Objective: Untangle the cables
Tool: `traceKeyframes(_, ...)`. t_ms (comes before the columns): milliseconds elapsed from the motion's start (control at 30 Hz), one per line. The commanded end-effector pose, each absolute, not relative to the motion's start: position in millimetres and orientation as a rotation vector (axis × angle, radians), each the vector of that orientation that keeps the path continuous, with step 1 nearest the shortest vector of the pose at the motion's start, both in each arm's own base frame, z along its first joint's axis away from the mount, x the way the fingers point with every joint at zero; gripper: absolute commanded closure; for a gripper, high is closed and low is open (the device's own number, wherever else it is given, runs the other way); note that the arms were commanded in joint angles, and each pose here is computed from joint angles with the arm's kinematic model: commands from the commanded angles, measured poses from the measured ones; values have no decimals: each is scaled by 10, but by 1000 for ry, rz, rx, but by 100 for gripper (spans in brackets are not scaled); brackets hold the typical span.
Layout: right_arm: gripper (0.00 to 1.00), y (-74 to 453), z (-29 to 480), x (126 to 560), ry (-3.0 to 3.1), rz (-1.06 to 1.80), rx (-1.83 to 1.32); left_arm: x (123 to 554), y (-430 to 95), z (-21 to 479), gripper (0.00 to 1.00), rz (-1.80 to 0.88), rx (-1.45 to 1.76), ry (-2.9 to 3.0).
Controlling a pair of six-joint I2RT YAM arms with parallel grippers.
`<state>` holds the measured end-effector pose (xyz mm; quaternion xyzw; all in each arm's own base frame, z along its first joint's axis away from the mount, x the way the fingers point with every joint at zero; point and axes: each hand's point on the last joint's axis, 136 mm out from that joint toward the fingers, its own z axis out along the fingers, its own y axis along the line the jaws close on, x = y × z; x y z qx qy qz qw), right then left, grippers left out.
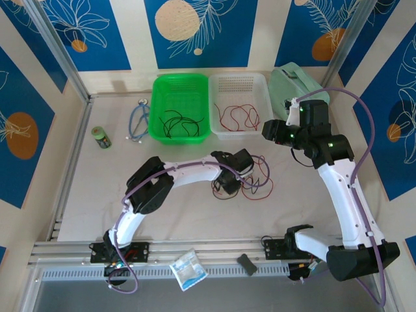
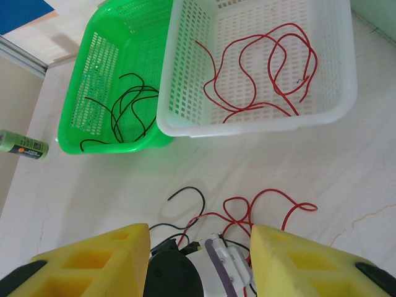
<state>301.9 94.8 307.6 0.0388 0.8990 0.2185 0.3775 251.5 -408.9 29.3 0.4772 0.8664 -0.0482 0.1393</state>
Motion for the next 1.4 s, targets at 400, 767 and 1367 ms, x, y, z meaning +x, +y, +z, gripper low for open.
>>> traceKeyframes(400, 53, 947, 3059, 2903, 2297, 593, 95, 2539, -3814, 65, 76, -35, 1457, 2647)
traceKeyframes(767, 53, 926, 3100, 2788, 2277, 623, 104, 2668, -3862, 532, 100, -64, 1327, 2541)
traceKeyframes(1367, 53, 1051, 2959, 2474, 2257, 763, 81, 2613, -3710, 2814, 100, -243, 1027, 2192)
